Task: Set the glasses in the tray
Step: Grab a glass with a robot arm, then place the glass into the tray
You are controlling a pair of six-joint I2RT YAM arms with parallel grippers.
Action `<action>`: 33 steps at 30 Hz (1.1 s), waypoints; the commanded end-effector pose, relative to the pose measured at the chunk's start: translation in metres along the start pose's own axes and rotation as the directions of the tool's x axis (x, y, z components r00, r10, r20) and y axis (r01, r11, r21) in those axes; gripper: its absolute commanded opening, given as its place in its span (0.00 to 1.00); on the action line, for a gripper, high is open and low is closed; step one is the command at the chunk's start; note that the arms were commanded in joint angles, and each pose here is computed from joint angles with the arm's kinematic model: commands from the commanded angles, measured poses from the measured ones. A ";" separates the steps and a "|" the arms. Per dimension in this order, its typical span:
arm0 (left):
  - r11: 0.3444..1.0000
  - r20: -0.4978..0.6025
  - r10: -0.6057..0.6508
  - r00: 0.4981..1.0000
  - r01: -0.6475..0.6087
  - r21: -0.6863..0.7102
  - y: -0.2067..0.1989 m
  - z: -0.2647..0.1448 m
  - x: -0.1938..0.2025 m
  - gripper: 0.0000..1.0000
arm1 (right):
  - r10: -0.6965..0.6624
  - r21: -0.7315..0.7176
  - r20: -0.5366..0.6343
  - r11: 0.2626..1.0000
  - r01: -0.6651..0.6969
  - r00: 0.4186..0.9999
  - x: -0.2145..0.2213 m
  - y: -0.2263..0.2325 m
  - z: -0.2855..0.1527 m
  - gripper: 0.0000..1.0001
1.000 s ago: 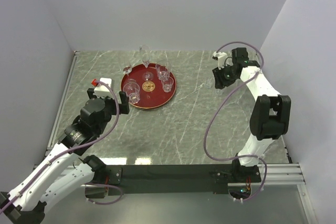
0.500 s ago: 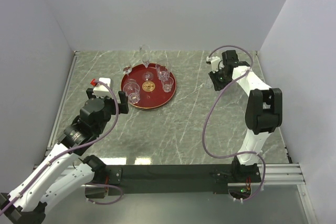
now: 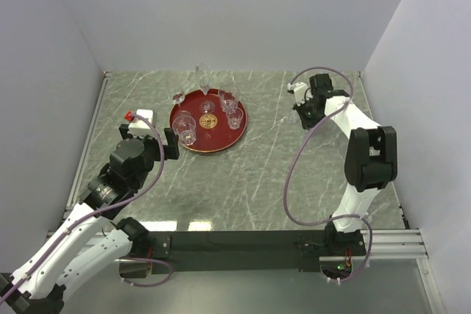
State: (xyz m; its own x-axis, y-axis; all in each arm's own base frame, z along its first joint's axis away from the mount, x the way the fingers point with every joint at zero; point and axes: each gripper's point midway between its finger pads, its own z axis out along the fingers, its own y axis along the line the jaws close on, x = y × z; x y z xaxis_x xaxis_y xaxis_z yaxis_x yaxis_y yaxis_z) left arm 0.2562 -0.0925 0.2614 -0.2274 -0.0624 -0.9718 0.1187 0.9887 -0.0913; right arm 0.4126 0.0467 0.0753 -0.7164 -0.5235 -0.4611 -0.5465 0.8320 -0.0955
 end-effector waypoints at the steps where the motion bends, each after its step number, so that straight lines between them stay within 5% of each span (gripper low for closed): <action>1: 1.000 0.043 -0.013 0.999 0.013 0.000 0.001 -0.001 -0.010 0.94 | -0.080 -0.030 0.051 0.996 0.082 0.995 -0.005 0.012 -0.031 0.00; 12: 1.000 0.056 -0.018 0.998 0.019 -0.010 0.004 -0.003 -0.012 0.94 | -0.322 -0.193 0.192 0.914 0.357 0.927 -0.008 0.087 -0.088 0.00; 22: 0.997 0.075 -0.027 0.997 0.032 -0.069 0.016 -0.003 -0.013 0.94 | -0.615 -0.214 0.320 0.694 0.688 0.720 -0.072 0.174 -0.095 0.00; 33: 0.985 0.130 -0.051 0.990 0.072 -0.158 0.037 -0.010 -0.021 0.94 | -0.753 -0.171 0.389 0.507 0.845 0.531 -0.146 0.255 -0.063 0.00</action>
State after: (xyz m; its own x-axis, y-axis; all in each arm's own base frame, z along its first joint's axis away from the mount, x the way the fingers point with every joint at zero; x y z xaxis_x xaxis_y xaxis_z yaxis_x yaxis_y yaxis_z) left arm 0.2537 -0.0626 0.2696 -0.1600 -0.0994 -0.9821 -0.0056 0.9950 -0.0998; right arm 0.3365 0.3010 0.1646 0.1167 -0.8364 -0.5356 -0.9762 0.0026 -0.2167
